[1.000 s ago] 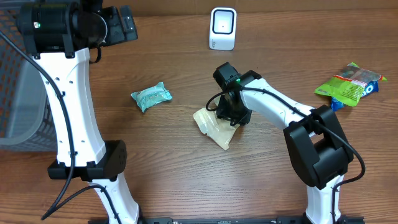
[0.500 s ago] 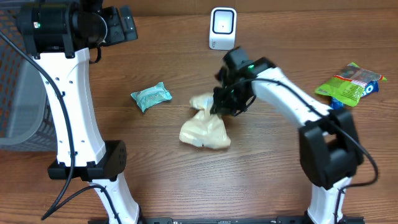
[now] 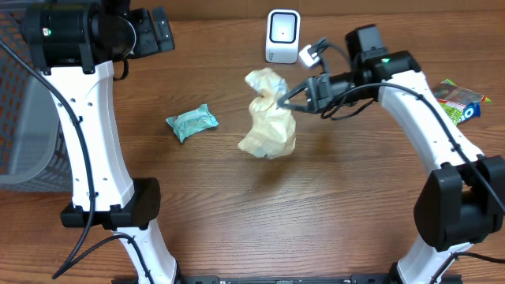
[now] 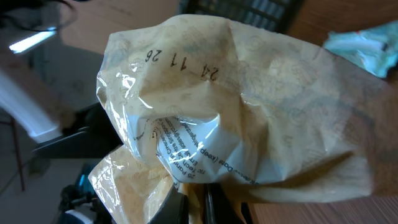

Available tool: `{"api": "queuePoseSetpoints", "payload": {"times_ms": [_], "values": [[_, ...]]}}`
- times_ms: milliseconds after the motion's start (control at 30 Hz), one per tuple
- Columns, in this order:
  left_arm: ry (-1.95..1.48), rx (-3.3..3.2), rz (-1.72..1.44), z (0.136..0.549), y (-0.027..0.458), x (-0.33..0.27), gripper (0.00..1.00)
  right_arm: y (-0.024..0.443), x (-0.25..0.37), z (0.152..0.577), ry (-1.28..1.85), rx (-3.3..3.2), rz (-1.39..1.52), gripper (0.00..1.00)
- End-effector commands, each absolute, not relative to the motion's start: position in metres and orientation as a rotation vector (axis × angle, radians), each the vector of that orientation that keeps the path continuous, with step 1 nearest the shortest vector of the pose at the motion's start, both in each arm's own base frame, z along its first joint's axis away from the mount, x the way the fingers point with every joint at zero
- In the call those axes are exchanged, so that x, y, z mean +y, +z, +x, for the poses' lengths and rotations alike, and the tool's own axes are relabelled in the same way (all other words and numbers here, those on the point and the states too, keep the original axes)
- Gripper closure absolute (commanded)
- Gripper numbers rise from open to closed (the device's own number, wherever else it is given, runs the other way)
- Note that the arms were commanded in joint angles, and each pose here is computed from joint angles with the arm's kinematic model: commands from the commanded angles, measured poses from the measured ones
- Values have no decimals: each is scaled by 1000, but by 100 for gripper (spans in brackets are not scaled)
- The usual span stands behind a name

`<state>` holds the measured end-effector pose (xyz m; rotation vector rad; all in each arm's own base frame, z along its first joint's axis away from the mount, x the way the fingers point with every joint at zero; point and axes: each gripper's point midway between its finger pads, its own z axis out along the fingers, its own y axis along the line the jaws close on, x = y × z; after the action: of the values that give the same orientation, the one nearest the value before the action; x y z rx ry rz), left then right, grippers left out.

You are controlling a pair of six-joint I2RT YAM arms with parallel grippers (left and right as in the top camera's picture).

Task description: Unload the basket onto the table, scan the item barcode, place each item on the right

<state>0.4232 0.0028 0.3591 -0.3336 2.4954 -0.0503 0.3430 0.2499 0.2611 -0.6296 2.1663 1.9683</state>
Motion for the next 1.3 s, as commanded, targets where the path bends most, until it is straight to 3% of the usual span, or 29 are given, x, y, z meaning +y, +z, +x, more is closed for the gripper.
{"api": "queuePoseSetpoints", "payload": {"times_ms": [0, 200, 267, 533, 767, 867, 1000, 1067, 1133, 1167, 1200, 1267], "values": [[-58, 2479, -325, 419, 366, -2, 0, 295, 240, 340, 2083, 1948, -692, 96], [-58, 2479, -324, 419, 366, -2, 0, 292, 240, 341, 2065, 1968, -687, 96], [-57, 2479, -325, 419, 366, -2, 0, 272, 240, 345, 1952, 2110, -646, 96], [-57, 2479, -325, 419, 366, -2, 0, 145, 201, 347, 905, 2943, -337, 96], [-57, 2479, -325, 419, 366, -2, 0, 118, 168, 361, 72, 2965, -111, 96], [-57, 2479, -325, 419, 366, -2, 0, 121, 168, 360, -141, 2895, -131, 83], [-57, 2479, -325, 419, 366, -2, 0, 127, 179, 352, -324, 2807, -243, 77], [-58, 2479, -325, 419, 366, -2, 0, 133, 183, 348, -437, 2742, -308, 69], [-58, 2479, -325, 419, 366, -2, 0, 140, 184, 344, -540, 2681, -354, 48], [-58, 2479, -325, 419, 366, -2, 0, 142, 184, 342, -565, 2662, -308, 30], [-57, 2479, -325, 419, 366, -2, 0, 144, 181, 342, -571, 2654, -228, 20], [-57, 2479, -325, 419, 366, -2, 1, 142, 173, 339, -544, 2678, -53, 8]]}}
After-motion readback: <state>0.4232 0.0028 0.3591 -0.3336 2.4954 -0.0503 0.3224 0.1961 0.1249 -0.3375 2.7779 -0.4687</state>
